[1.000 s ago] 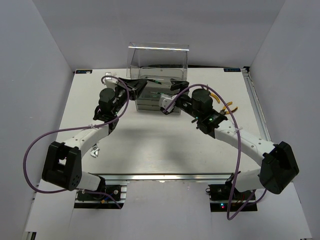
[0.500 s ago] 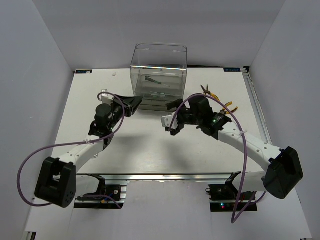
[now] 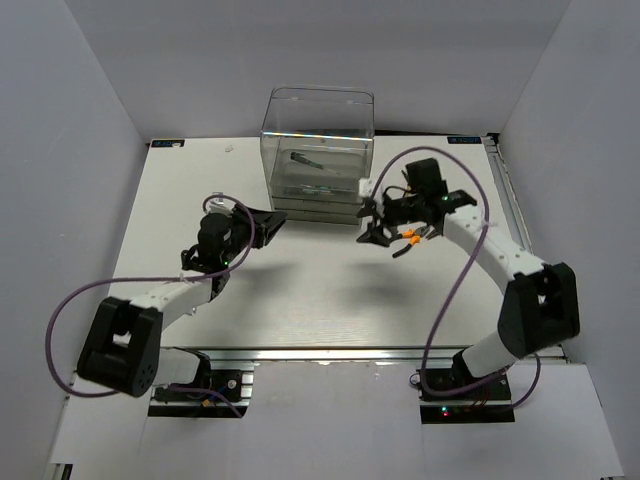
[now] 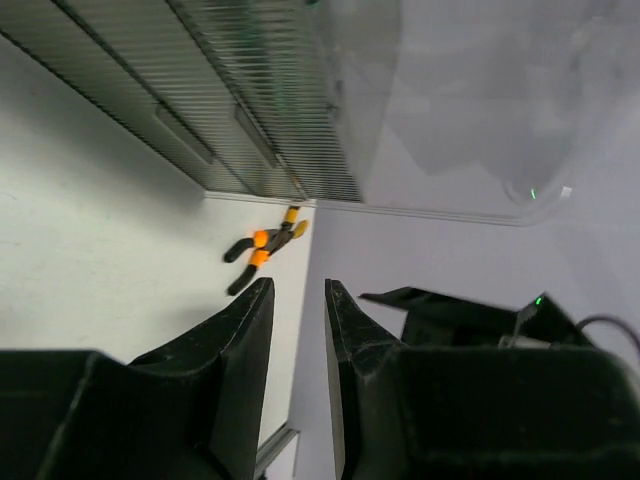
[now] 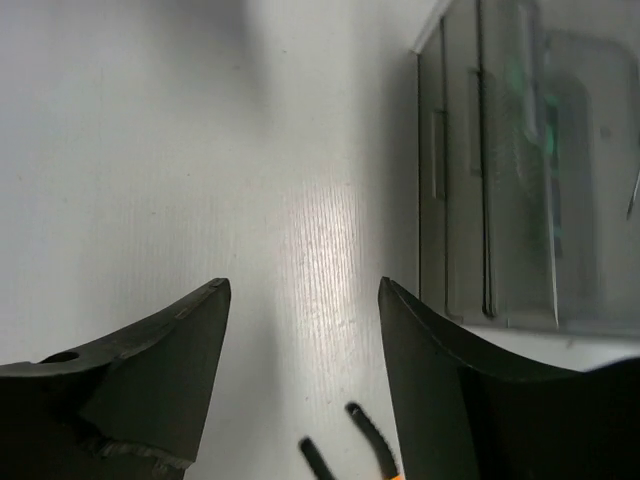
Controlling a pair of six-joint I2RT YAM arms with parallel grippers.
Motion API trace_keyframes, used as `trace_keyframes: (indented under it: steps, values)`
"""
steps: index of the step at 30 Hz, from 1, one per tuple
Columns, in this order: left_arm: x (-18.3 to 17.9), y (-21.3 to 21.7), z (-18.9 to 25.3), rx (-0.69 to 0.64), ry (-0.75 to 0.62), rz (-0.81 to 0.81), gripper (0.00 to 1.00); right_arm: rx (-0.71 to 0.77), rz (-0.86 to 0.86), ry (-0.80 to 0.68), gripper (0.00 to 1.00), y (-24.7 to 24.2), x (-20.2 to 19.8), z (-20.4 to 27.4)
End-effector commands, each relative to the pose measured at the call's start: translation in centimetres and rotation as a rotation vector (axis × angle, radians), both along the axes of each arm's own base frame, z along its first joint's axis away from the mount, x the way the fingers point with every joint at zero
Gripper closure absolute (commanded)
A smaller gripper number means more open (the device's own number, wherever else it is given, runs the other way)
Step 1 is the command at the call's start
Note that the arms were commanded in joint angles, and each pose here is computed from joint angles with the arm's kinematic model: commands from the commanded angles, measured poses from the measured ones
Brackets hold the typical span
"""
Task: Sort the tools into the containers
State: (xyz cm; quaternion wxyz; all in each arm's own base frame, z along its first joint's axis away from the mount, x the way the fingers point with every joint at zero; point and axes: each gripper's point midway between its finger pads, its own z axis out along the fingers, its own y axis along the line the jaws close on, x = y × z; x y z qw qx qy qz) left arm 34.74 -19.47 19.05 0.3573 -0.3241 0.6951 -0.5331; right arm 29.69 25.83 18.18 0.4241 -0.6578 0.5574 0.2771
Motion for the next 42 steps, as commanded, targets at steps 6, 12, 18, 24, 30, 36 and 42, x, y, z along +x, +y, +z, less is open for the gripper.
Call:
trace_keyframes:
  steps: [6,12,18,24,30,36,42]
  values:
    - [4.4,-2.9,-1.9,0.041,-0.025,-0.116,0.63,0.261,-0.067,0.431,0.37,-3.6,1.4,2.6]
    - [7.5,-5.2,-2.0,-0.001,-0.067,-0.191,0.62,0.288,-0.128,0.443,0.37,-5.2,3.0,2.6]
    - [9.5,-6.2,-3.6,-0.006,-0.055,-0.185,0.61,0.305,-0.161,0.444,0.37,-6.2,4.0,2.6]
    - [10.6,-6.5,-4.8,-0.039,-0.016,-0.158,0.61,0.318,-0.184,0.445,0.37,-6.9,4.8,2.6]
    - [10.9,-6.8,-5.3,-0.042,-0.003,-0.142,0.72,0.322,-0.191,0.45,0.37,-7.1,4.9,2.6]
    - [10.8,-6.5,-5.9,-0.043,0.015,-0.119,0.83,0.325,-0.196,0.446,0.38,-7.2,4.8,2.8]
    - [10.2,-6.3,-5.8,-0.049,0.014,-0.117,0.99,0.323,-0.207,0.445,0.38,-7.5,4.8,2.7]
